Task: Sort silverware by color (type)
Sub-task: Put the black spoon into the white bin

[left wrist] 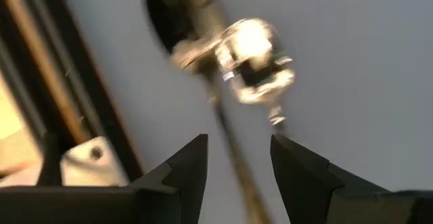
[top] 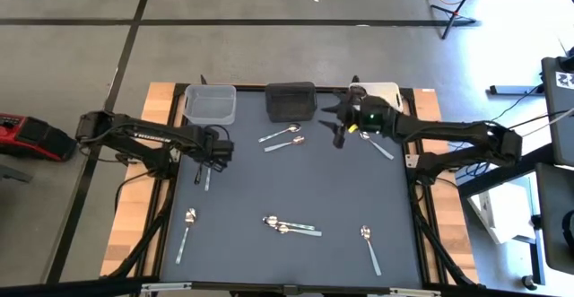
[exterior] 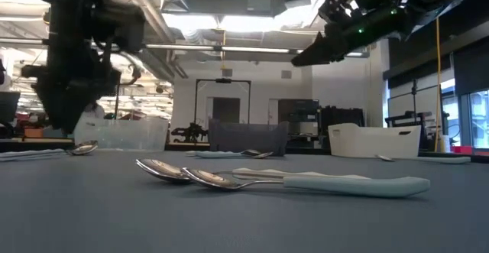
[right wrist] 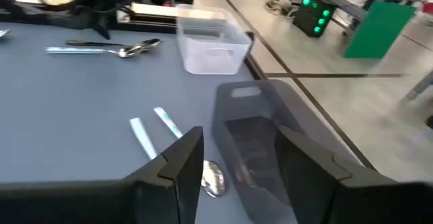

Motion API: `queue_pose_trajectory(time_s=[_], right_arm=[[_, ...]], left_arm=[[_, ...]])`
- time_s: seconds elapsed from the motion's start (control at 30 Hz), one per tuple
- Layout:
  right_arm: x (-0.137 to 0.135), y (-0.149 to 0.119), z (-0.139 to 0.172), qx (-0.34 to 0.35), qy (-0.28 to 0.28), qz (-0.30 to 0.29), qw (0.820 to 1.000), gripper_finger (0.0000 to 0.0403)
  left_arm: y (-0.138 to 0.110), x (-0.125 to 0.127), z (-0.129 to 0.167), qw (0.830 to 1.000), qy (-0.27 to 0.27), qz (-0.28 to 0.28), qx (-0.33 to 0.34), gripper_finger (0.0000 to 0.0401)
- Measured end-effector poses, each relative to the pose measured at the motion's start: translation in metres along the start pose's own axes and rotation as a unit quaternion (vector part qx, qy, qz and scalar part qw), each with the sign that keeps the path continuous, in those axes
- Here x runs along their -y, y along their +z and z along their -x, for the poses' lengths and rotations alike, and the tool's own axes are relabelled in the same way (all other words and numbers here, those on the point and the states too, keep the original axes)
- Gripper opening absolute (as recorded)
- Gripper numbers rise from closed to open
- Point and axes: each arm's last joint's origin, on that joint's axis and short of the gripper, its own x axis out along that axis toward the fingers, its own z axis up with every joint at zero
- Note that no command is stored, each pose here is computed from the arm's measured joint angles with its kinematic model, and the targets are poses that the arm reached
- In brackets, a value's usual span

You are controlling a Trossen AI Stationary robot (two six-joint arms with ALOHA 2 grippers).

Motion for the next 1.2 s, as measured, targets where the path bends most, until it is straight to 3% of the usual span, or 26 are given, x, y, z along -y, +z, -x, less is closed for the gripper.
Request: queue_pose_trajectory(time_s=[0.23, 0.63, 1.0, 1.2], right_arm=[[-0.019, -0.001, -0.007, -0.008, 0.016, 0.017, 1.0, 0.0175], [-0.026, -0.005, -0.014, -0.02, 0.008, 0.029, 0.999, 0.0175], [-0.026, -0.006, -0.014, -0.024, 0.009, 0.029, 0.999, 0.0175], [-0.027, -0.01, -0.014, -0.046, 0.014, 0.027, 0.998, 0.0175]], left_arm=[[0.01, -0.006, -0.018, 0.999, 0.017, -0.007, -0.044, 0.0156], [0.021, -0.01, -0.047, 0.996, 0.023, -0.031, -0.081, 0.0153], [0.022, -0.009, -0.048, 0.996, 0.016, -0.029, -0.08, 0.0063], [0.023, -0.011, -0.049, 0.998, 0.038, -0.016, -0.057, 0.0024]])
